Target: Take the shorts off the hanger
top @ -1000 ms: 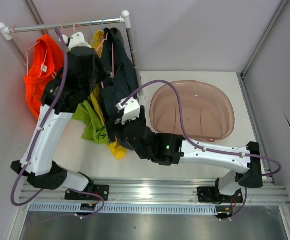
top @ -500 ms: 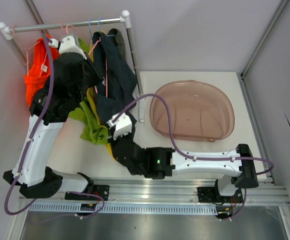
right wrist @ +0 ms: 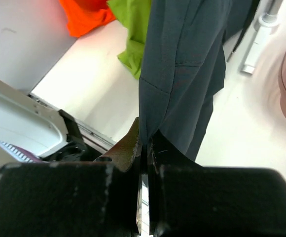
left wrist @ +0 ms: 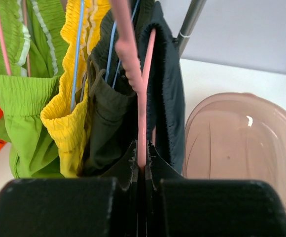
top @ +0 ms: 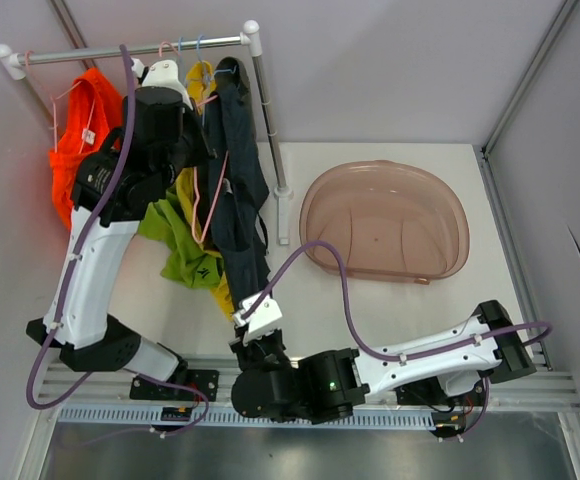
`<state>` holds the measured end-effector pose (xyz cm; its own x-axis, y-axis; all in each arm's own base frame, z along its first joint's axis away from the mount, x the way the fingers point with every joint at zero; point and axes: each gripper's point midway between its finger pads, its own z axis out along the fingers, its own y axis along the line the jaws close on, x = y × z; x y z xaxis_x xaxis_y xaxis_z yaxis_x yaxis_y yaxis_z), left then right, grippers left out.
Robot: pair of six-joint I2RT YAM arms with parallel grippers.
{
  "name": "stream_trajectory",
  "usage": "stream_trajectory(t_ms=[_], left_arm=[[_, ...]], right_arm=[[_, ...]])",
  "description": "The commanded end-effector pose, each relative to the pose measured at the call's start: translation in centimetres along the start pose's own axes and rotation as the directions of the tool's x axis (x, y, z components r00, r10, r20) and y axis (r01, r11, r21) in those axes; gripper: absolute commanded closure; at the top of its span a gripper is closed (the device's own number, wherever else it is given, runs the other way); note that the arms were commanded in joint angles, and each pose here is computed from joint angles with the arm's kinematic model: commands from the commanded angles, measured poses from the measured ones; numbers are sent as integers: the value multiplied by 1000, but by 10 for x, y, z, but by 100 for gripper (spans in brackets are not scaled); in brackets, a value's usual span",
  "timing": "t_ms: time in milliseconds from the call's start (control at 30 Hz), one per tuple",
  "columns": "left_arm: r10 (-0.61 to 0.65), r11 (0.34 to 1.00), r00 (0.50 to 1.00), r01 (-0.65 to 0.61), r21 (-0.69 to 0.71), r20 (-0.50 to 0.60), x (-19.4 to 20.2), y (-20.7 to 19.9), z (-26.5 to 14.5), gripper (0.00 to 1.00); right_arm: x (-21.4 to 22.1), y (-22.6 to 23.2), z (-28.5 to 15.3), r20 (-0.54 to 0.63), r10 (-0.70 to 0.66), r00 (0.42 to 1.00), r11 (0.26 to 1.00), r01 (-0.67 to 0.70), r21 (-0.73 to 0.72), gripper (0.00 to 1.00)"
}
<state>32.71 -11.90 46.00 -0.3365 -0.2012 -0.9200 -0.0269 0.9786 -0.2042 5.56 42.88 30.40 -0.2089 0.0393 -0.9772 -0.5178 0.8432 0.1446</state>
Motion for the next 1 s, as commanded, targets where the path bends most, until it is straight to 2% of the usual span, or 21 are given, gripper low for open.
stream_trajectory(t_ms=[0, 100, 133, 167, 233, 267, 333, 367, 400, 500, 533, 600, 633, 800, 900, 933, 967], left_arm=[[-117, 993, 956, 113, 28, 269, -80, 2, -13, 100], [-138, 985, 973, 116, 124, 186, -60, -10, -25, 100], [-133, 983, 982, 114, 141, 134, -44, -12, -24, 100], [-127, 972, 987, 105, 209, 95, -35, -22, -31, 100], [-89, 959, 996, 77, 273, 30, -12, -25, -49, 100], [-58, 947, 998, 67, 313, -39, 11, -31, -51, 100], [-65, 920, 996, 85, 383, -65, 22, -30, -83, 100], [-46, 917, 989, 97, 386, -140, 52, -30, -78, 100], [-84, 871, 988, 135, 473, -127, 51, -32, -112, 100], [-102, 778, 984, 170, 605, -145, 72, -43, -136, 100], [-132, 739, 986, 167, 653, -102, 69, -39, -154, 100], [-124, 715, 987, 157, 682, -98, 78, -37, -163, 100], [-123, 707, 989, 143, 692, -78, 77, -33, -171, 100], [-99, 714, 993, 118, 690, -67, 85, -25, -176, 100], [-97, 721, 993, 112, 684, -60, 90, -22, -175, 100], [-96, 726, 994, 111, 679, -60, 91, -20, -174, 100], [-93, 728, 994, 112, 677, -64, 94, -20, -173, 100]], right_arm=[[3, 10, -12, -27, 83, 996, 995, -84, -54, 100], [-9, -6, 19, -22, 69, 997, 997, -69, -34, 100], [-25, -19, 41, 10, 102, 995, 995, -102, -3, 100], [-32, -22, 51, 4, 98, 995, 995, -98, -22, 100], [-66, -39, 71, 47, 96, 994, 995, -95, -16, 100], [-86, -60, 91, 68, 100, 993, 995, -101, 13, 100], [-140, -81, 101, 143, 75, 987, 996, -80, 32, 100], [-164, -108, 113, 179, 66, 982, 993, -82, 86, 100], [-206, -117, 111, 234, 57, 971, 994, -77, 77, 100], [-270, -162, 115, 318, 16, 948, 989, -62, 135, 100], [-310, -171, 106, 390, 54, 919, 986, -111, 125, 100], [-345, -201, 103, 441, 4, 897, 981, -89, 173, 100], [-375, -208, 92, 504, 21, 863, 978, -121, 167, 100], [-417, -264, 81, 591, -60, 804, 954, -128, 271, 100], [-407, -303, 89, 563, -64, 824, 936, -146, 319, 100], [-408, -307, 83, 576, -33, 817, 942, -167, 290, 100], [-387, -316, 101, 530, -43, 847, 939, -147, 311, 100]])
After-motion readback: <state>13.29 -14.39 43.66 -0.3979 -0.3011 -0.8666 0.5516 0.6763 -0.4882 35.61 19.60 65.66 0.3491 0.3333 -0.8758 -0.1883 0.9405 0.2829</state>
